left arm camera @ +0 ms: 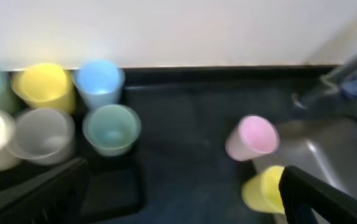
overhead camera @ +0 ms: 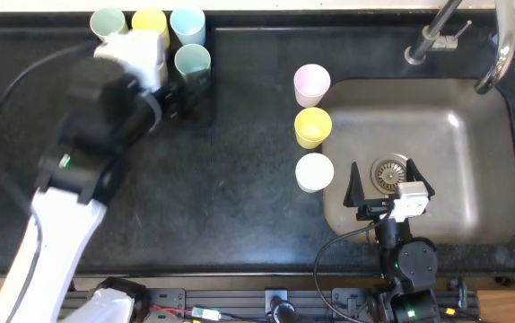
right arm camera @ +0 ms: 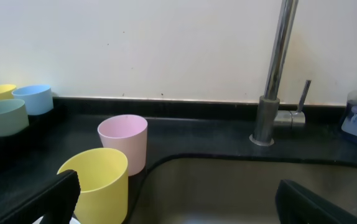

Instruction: Store Cups

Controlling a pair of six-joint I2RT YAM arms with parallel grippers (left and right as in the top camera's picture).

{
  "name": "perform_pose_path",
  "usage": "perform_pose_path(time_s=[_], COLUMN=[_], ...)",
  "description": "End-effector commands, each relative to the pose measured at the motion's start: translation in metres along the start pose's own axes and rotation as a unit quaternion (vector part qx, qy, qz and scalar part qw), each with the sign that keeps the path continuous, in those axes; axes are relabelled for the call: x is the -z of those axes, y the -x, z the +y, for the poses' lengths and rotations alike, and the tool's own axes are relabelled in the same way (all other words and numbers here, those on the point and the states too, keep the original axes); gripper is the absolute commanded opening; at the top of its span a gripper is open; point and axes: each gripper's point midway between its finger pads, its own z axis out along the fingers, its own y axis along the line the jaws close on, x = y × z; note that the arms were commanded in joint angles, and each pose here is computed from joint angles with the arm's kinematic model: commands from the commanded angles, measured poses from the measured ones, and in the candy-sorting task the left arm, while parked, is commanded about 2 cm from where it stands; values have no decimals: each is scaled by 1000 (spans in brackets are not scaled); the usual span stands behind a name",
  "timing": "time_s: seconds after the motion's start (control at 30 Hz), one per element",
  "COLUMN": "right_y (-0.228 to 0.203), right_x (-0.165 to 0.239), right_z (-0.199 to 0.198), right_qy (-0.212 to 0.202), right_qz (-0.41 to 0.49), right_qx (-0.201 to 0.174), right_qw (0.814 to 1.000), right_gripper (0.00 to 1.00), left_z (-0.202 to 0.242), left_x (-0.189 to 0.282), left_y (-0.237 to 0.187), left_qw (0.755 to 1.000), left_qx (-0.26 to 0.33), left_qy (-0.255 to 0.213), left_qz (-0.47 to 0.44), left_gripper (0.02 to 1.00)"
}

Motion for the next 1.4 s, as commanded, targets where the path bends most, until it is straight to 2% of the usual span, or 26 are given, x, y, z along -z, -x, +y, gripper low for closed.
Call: perform_pose_path(time_s=[0.03, 0.17, 0.23, 0.47, 0.7, 0.97, 1.1, 1.2, 1.23, 1.37, 1.4], right_y=[-3, -3, -3, -3, -3, -3, -3, -3, -3, -3, -3], right_x=[0, 0, 0, 0, 0, 0, 0, 0, 0, 0, 0], right_z=[-3, -3, -3, -3, -3, -3, -3, -3, -3, -3, -3], right_qy=[-7, -7, -7, -7, -7, -7, -7, -7, -7, -7, -7], right_qz=[-1, -2, -2, -1, -1, -1, -1, -1, -1, -2, -2], right_qx=[1, 2, 2, 2, 2, 2, 2, 2, 2, 1, 2], right_qw=[1000, 1000, 1000, 1000, 1000, 1000, 1000, 1000, 1000, 1000, 1000], right_gripper=[998, 998, 998, 998, 996, 998, 998, 998, 998, 996, 998], left_z=[-30, -51, -64, -103, -98, -93, -90, -90, -91, -92, -92], left_x=[-33, -61, -74, -131, -174, -208, -223, -234, -238, -243, -243], left_y=[2, -6, -8, -24, -72, -105, -118, -122, -122, -122, -122], left_qw=[998, 987, 983, 974, 957, 948, 946, 948, 949, 951, 951], left_qx=[20, 35, 24, 9, 21, 31, 29, 30, 31, 32, 32], left_qy=[25, 99, 120, 104, 119, 133, 137, 134, 131, 128, 128], left_qz=[56, 118, 139, 199, 264, 287, 293, 288, 285, 279, 279], left_gripper=[998, 1000, 1000, 1000, 1000, 991, 952, 849, 766, 185, 121])
